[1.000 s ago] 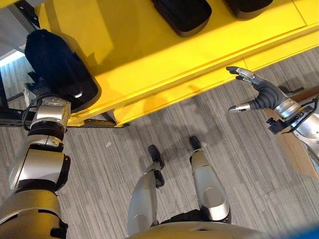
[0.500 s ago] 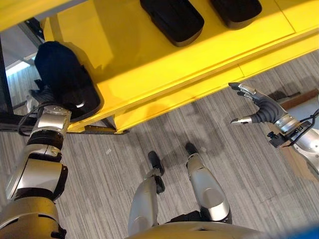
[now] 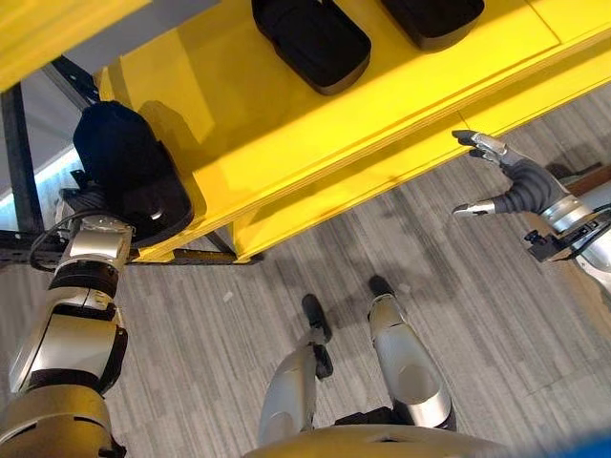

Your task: Move parts from the plastic box to the shelf.

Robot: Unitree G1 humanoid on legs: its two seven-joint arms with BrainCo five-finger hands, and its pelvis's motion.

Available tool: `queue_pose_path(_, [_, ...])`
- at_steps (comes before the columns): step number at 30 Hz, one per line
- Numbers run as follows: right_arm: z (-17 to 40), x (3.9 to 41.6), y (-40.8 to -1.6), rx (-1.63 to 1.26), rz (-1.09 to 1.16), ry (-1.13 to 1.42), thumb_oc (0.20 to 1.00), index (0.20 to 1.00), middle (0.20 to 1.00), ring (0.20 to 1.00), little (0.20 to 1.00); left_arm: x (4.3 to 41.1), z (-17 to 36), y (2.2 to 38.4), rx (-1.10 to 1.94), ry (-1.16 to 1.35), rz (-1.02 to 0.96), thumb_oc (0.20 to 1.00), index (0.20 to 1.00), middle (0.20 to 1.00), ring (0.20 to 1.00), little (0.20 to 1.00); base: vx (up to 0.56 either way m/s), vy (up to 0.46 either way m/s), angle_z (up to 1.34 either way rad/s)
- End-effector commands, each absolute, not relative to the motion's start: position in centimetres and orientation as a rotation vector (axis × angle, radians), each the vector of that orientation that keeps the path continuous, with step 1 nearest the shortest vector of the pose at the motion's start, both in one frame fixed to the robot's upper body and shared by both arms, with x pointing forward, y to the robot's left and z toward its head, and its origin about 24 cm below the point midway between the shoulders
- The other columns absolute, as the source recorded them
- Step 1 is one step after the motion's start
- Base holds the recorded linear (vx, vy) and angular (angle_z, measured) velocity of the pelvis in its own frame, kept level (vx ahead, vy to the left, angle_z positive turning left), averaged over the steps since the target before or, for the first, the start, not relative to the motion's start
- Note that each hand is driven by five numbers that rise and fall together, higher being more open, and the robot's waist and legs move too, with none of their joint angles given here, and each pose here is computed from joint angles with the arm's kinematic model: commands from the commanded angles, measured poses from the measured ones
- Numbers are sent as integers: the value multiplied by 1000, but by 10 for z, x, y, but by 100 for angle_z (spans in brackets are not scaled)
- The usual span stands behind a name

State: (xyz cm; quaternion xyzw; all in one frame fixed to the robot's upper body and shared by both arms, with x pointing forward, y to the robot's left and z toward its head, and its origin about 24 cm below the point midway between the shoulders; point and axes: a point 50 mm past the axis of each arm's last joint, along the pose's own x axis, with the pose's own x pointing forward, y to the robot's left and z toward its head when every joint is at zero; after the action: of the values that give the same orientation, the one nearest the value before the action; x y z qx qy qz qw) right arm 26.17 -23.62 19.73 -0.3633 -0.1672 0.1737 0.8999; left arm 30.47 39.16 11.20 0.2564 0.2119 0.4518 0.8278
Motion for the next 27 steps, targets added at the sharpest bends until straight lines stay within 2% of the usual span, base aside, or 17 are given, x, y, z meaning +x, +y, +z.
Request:
queue_pose_path(1, [214, 256, -233, -726, 351, -465, 1000, 1000, 1000, 1000, 1000, 281, 113, 419, 544, 469, 1078, 200, 200, 200, 200, 200, 23, -32, -5])
queue_pose_path(6, [213, 252, -231, -707, 363, -479, 1000, 1000, 1000, 1000, 1000, 279, 108, 419, 539, 474, 1079, 200, 200, 200, 200, 200, -51, -113, 3])
queue_pose_path(9, [209, 256, -227, -742, 371, -440, 1000, 1000, 1000, 1000, 1000, 263, 89, 425, 509, 514, 1058, 200, 200, 200, 200, 200, 237, 120, 28])
queue_pose_path(13, [224, 260, -240, -687, 268, -467, 1000, 1000, 1000, 1000, 1000, 278, 93, 409, 421, 378, 1131, 200, 200, 200, 200, 200, 25, 421, -71])
queue_pose_path(15, [210, 251, -245, -559, 239, -472, 1000, 1000, 1000, 1000, 1000, 296, 112, 394, 536, 316, 1083, 200, 200, 200, 200, 200, -176, -137, 67])
queue_pose_path(18, [206, 247, -239, -542, 278, -473, 1000, 1000, 1000, 1000, 1000, 304, 118, 385, 540, 312, 1071, 200, 200, 200, 200, 200, -21, -33, 76])
queue_pose_path(23, [202, 252, -232, -540, 332, -476, 1000, 1000, 1000, 1000, 1000, 308, 132, 390, 546, 303, 1067, 200, 200, 200, 200, 200, -39, -21, 2])
queue_pose_path(27, [202, 256, -233, -559, 355, -450, 1000, 1000, 1000, 1000, 1000, 305, 123, 392, 549, 336, 1046, 200, 200, 200, 200, 200, 35, 12, -1])
